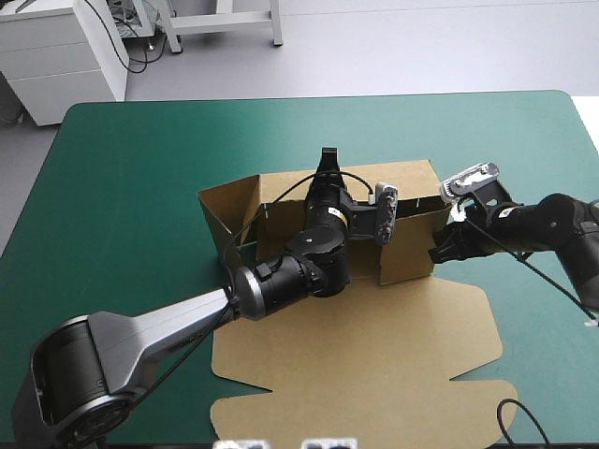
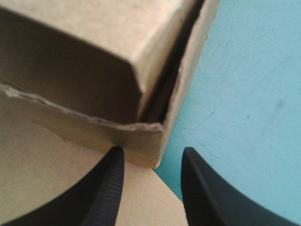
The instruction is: Fold the box
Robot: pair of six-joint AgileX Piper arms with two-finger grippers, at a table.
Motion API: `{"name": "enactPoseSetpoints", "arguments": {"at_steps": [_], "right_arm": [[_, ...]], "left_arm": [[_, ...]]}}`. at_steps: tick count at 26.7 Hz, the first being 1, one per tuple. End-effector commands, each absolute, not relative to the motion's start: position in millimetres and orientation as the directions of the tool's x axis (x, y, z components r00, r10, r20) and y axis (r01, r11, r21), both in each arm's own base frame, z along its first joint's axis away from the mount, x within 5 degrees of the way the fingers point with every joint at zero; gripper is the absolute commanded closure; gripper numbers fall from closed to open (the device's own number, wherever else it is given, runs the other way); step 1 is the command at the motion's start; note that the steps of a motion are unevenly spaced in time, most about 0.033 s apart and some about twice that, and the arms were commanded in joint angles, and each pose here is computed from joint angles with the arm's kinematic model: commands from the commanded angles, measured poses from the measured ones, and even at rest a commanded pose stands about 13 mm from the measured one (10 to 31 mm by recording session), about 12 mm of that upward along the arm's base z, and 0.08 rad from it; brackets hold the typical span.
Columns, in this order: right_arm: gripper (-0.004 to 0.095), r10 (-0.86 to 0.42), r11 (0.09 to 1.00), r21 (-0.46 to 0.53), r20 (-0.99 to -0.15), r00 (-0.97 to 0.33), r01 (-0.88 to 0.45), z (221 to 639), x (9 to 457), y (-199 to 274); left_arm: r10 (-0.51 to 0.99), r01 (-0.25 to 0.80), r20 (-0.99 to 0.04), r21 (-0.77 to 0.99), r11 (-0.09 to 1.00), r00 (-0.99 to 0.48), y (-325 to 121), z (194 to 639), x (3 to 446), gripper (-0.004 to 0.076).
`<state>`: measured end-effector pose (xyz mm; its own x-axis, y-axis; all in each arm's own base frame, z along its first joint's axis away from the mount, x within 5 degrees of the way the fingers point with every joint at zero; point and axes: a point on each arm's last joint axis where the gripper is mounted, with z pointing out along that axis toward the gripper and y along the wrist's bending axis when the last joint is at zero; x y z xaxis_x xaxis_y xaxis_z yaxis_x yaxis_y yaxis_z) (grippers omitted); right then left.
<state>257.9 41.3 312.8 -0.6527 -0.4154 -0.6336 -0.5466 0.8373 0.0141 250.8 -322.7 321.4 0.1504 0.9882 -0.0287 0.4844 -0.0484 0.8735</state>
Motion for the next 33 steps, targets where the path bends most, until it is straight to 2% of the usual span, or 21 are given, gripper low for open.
{"name": "enactPoseSetpoints", "arguments": {"at_steps": [1, 5, 9, 13, 15, 18, 20, 26, 28, 33], "right_arm": [[0.053, -0.397, 0.836, -0.018, -0.711, -0.581, -0.549, 331.9, 256.7, 43.3], [0.053, -0.381, 0.825, -0.034, -0.771, -0.511, -0.564, 335.7, 263.2, 46.8], [0.0531, -0.412, 0.766, -0.058, -0.809, -0.419, -0.64, 332.0, 273.4, 54.2], [0.0543, -0.346, 0.806, -0.025, -0.831, -0.436, -0.591, 325.1, 287.6, 53.5], [0.0584, -0.307, 0.826, -0.006, -0.843, -0.441, -0.564, 324.4, 292.1, 52.9], [0.0724, -0.25, 0.841, 0.038, -0.858, -0.45, -0.539, 322.8, 297.6, 53.7], [0.0802, -0.268, 0.833, 0.021, -0.86, -0.435, -0.554, 321.2, 299.2, 54.3], [0.0845, -0.258, 0.837, 0.04, -0.85, -0.458, -0.546, 311.2, 307.1, 54.5], [0.0927, -0.244, 0.839, 0.06, -0.847, -0.472, -0.541, 307.5, 310.0, 54.9], [0.0923, -0.241, 0.837, 0.068, -0.845, -0.478, -0.542, 306.6, 310.1, 55.4]], "left_arm": [[0.969, 0.493, -0.124, 0.87, 0.002, 0.214, -329.4, 334.4, 240.1, 0.0731], [0.966, 0.507, -0.14, 0.862, 0.012, 0.216, -330.3, 333.5, 239.4, 0.0731], [0.963, 0.499, -0.141, 0.866, 0.008, 0.228, -331.3, 334.3, 239.5, 0.0731], [0.964, 0.499, -0.14, 0.866, 0.008, 0.227, -331.1, 334.2, 239.5, 0.0731], [0.963, 0.499, -0.141, 0.866, 0.008, 0.228, -331.3, 334.3, 239.5, 0.0731], [0.963, 0.499, -0.141, 0.866, 0.008, 0.228, -331.3, 334.3, 239.5, 0.0731], [0.963, 0.499, -0.141, 0.866, 0.008, 0.228, -331.3, 334.3, 239.5, 0.0731], [0.963, 0.497, -0.139, 0.868, 0.007, 0.229, -331.3, 334.4, 239.6, 0.0731], [0.965, 0.498, -0.137, 0.867, 0.007, 0.226, -330.9, 334.3, 239.6, 0.0731], [0.976, 0.502, -0.114, 0.865, 0.004, 0.188, -326.9, 333.4, 240.2, 0.0731]]}}
